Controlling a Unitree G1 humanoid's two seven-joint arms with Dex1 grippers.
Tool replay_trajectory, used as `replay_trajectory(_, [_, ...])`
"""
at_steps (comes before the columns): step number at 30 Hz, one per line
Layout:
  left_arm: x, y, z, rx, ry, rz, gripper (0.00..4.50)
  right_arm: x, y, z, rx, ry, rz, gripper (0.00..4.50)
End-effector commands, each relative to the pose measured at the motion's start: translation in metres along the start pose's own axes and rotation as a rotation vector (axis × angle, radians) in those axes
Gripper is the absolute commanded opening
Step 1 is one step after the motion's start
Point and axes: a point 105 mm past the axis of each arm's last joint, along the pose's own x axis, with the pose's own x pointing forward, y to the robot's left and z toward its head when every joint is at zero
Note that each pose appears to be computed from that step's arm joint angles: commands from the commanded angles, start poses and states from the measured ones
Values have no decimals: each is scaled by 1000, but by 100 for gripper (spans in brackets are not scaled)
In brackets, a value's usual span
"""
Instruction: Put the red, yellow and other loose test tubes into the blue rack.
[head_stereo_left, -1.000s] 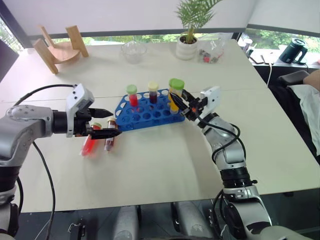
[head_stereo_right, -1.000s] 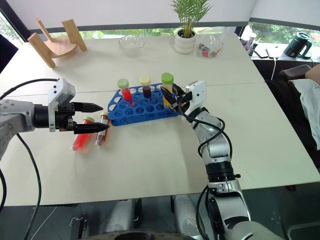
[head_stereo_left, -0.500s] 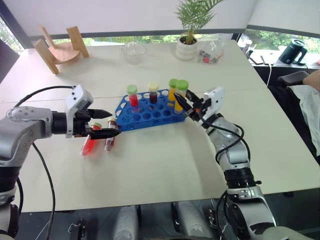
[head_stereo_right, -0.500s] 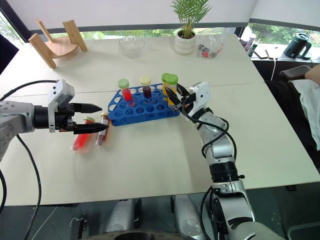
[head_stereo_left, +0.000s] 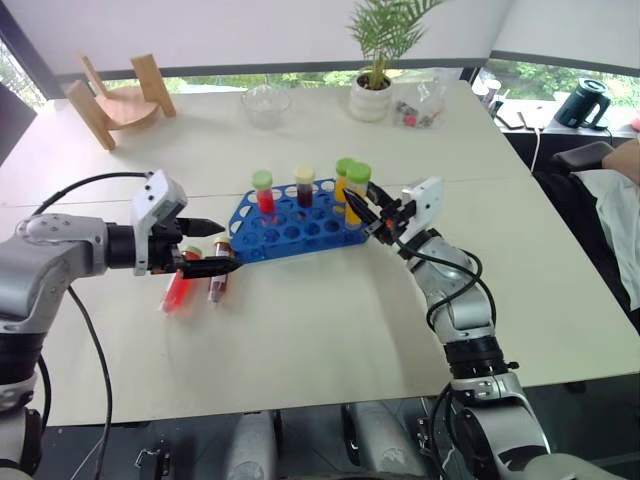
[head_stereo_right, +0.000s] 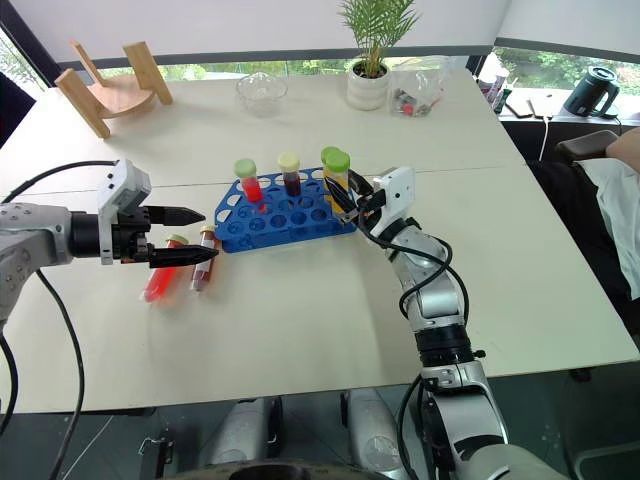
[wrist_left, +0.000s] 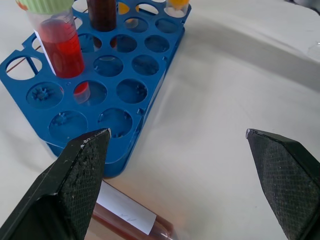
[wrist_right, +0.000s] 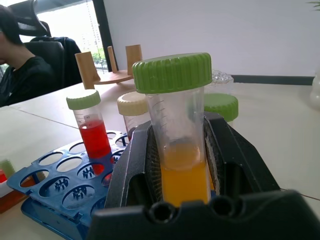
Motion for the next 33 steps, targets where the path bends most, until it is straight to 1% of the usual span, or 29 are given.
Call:
replay_trajectory(1, [-5,1,6,27,-21,17,450,3,1,0,-8,-5,8,80])
replay_trajectory(7, [-5,1,4,23,-21,23,450,4,9,4,-4,-18,37,80])
replay_trajectory(8, [-6,1,5,23,-22,25,450,3,11,5,-4,-24,43,186])
replay_trajectory(9, [-6,2,5,23,-24,30,450,2,12,7,-5,-28,45,221])
replay_trajectory(10, [-7,3,5,21,-27,43,450,1,13,9,-6,-32,47,271])
replay_trajectory(12, [-10,8,5,22,-23,79,450,-1,15,13,-8,-39,52,389])
replay_trajectory(13, [-12,14,4,28,-7,126,450,-2,16,17,-14,-44,55,433])
replay_trajectory(14, [-15,22,4,26,0,183,450,-4,16,22,-28,-50,60,443])
replay_trajectory(16, [-19,32,6,5,13,264,450,-8,14,31,-55,-61,68,443])
replay_trajectory(18, [-21,34,12,-115,22,297,450,-13,7,50,-99,-82,78,443])
replay_trajectory(19, [-20,32,12,-196,50,306,450,-16,3,61,-127,-88,92,443])
replay_trajectory(22, [-21,23,3,-398,209,323,450,-22,-1,84,-168,-72,175,443])
replay_trajectory(23, [-19,22,5,-419,224,324,450,-25,0,88,-172,-53,215,443])
replay_trajectory(27, [-12,23,18,-472,245,286,450,-35,12,96,-157,46,395,443])
replay_trajectory(29, [-1,20,23,-511,263,242,450,-39,23,99,-140,72,469,443])
replay_trajectory(31, [8,14,17,-536,322,213,450,-42,33,98,-132,85,510,443])
replay_trajectory(33, [11,14,5,-568,387,236,450,-44,36,96,-128,91,509,443])
